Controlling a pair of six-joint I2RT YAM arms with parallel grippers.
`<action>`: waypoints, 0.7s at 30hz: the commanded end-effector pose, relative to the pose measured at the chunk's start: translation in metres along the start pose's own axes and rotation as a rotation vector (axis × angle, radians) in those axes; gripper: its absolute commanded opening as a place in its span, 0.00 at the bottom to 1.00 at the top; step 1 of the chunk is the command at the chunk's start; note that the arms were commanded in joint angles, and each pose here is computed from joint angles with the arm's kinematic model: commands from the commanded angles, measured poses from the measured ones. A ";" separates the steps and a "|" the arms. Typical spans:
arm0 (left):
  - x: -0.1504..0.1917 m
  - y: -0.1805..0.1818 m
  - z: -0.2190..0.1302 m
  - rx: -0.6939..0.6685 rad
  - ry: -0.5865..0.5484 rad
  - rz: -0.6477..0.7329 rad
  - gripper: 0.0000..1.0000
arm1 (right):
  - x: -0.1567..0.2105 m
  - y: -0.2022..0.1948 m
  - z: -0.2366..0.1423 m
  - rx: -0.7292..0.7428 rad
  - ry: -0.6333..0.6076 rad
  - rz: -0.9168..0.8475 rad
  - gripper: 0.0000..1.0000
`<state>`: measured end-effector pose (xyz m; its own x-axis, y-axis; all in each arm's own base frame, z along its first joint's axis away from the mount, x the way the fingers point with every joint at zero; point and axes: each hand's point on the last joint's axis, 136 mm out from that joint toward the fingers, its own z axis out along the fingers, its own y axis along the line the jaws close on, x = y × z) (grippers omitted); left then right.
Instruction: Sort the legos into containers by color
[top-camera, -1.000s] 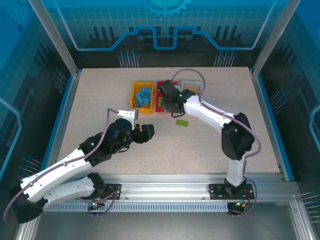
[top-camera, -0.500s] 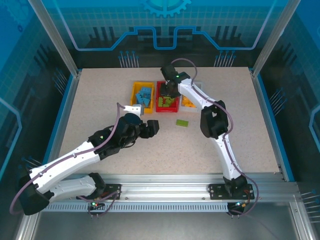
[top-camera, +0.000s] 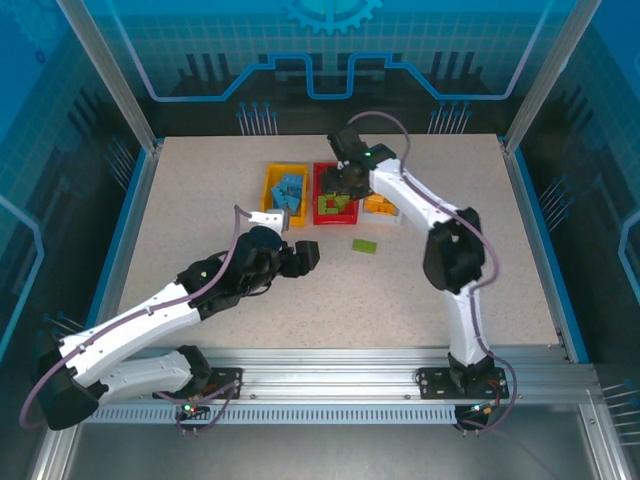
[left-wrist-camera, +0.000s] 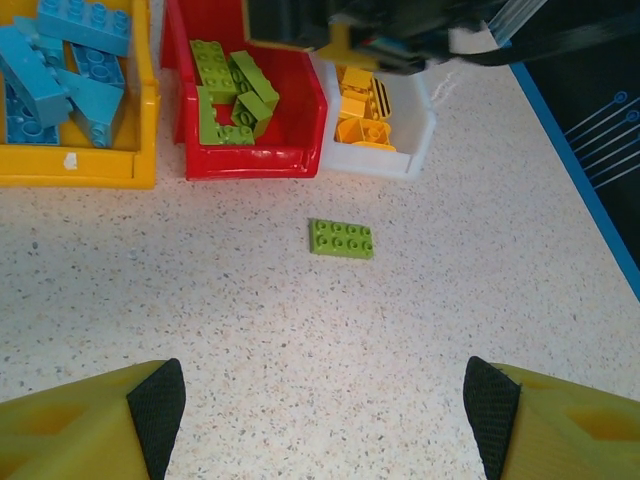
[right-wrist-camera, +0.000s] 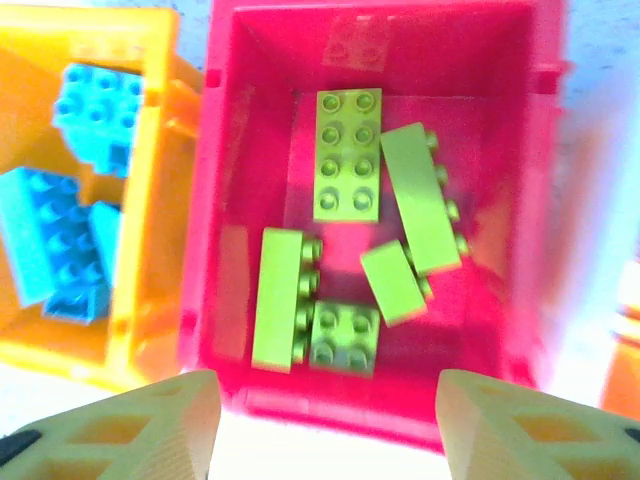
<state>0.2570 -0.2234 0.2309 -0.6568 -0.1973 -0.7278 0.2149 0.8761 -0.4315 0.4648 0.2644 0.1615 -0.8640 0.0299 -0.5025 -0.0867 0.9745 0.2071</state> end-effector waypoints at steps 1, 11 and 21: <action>0.013 -0.014 0.008 0.062 0.033 -0.005 0.78 | 0.003 -0.007 -0.046 -0.008 -0.116 0.009 0.60; 0.079 -0.032 0.030 0.108 0.137 0.077 0.79 | 0.116 -0.063 -0.031 0.065 0.032 -0.034 0.85; 0.092 -0.020 0.027 0.099 0.136 0.086 0.79 | 0.158 -0.074 0.010 0.067 0.246 -0.505 0.82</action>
<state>0.2118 -0.2700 0.1476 -0.7454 -0.0220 -0.6662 0.3331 0.8534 -0.4009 0.3450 0.1964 0.0702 -0.8734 -0.3113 -0.3745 -0.3274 0.9446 -0.0218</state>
